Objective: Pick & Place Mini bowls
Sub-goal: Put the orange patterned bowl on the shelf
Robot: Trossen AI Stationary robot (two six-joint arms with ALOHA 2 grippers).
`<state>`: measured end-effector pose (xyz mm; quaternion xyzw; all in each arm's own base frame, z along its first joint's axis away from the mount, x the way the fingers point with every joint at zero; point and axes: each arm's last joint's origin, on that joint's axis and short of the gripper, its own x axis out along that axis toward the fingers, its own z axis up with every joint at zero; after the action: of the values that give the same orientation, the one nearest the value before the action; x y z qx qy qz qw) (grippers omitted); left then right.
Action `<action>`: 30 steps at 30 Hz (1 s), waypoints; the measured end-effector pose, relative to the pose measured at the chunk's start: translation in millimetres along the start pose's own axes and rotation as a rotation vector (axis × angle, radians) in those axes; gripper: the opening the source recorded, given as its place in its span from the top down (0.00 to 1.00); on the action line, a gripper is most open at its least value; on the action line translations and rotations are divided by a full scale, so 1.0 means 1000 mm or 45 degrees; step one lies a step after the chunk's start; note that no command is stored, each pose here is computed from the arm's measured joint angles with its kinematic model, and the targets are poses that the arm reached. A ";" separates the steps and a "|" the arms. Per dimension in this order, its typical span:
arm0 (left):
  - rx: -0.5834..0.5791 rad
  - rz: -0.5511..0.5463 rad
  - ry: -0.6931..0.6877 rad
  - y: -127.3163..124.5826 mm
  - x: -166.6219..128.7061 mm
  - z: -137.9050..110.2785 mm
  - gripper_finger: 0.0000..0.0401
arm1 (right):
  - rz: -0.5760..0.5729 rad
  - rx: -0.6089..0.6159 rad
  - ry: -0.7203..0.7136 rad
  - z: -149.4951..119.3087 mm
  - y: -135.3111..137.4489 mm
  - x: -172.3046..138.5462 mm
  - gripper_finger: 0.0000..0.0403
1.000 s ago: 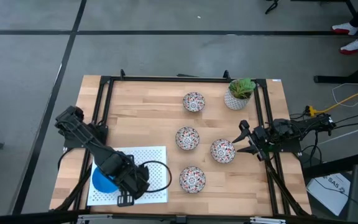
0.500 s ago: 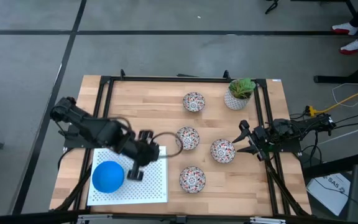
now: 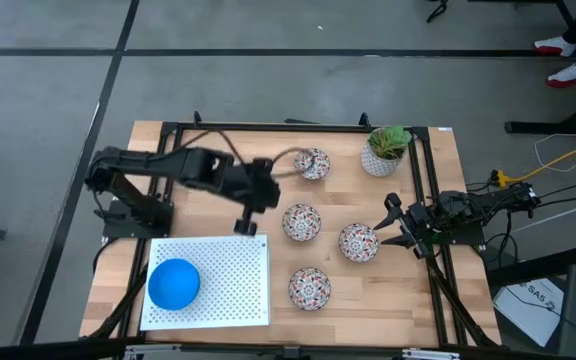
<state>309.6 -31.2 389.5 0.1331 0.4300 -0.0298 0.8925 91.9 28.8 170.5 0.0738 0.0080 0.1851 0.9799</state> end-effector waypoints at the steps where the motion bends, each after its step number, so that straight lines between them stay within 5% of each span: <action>1: -0.007 0.020 0.007 0.007 0.001 -0.001 1.00 | 0.000 0.000 0.000 0.000 0.000 0.000 0.50; 8: -0.137 0.161 -0.007 0.056 0.004 -0.010 1.00 | 0.000 0.000 0.000 0.000 0.000 0.000 0.50; 16: -0.217 0.198 -0.264 0.100 0.000 -0.006 1.00 | 0.000 0.000 0.000 0.000 0.000 0.000 0.50; 30: -0.269 0.190 -0.266 0.124 0.015 -0.012 0.99 | 0.000 0.000 0.001 0.000 0.000 0.000 0.50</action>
<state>330.8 92.3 396.6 0.0662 0.3246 0.0685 0.9410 91.9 28.8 170.4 0.0738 0.0084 0.1850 0.9799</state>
